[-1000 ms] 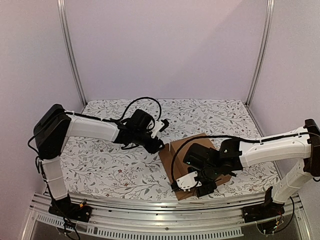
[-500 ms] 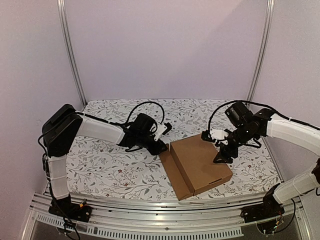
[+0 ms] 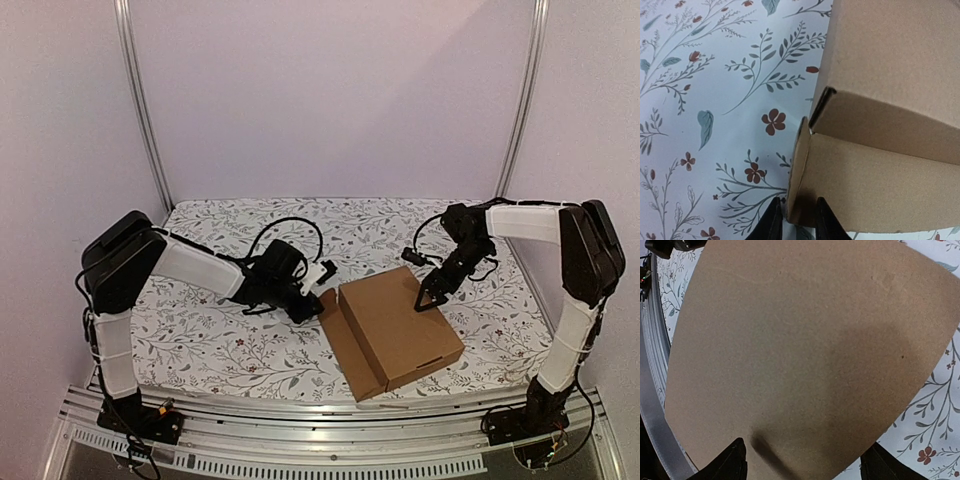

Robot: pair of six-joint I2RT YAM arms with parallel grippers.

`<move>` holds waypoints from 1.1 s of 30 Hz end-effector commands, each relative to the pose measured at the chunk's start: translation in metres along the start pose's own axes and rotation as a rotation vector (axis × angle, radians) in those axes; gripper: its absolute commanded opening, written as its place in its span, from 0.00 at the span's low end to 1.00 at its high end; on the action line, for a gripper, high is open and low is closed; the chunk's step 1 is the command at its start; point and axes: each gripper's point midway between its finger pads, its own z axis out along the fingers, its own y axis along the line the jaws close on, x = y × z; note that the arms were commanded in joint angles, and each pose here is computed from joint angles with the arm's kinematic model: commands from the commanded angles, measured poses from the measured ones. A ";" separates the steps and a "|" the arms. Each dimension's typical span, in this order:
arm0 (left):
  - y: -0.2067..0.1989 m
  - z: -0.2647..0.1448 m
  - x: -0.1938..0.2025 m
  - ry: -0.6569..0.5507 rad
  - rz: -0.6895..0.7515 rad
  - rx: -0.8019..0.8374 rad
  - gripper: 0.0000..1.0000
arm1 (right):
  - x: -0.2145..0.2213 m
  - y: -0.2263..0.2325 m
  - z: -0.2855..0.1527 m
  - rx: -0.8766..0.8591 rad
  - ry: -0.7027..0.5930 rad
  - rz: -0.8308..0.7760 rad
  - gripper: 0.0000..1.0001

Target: Fold the paper box

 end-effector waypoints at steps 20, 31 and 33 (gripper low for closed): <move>0.013 -0.053 0.046 -0.010 -0.053 -0.126 0.17 | -0.072 0.040 0.038 -0.118 0.001 -0.060 0.73; 0.005 -0.095 0.046 -0.157 -0.065 -0.140 0.33 | -0.073 0.066 -0.033 0.086 -0.064 -0.395 0.78; 0.000 -0.101 0.043 -0.210 -0.056 -0.119 0.32 | -0.048 0.089 -0.039 0.126 -0.036 -0.547 0.79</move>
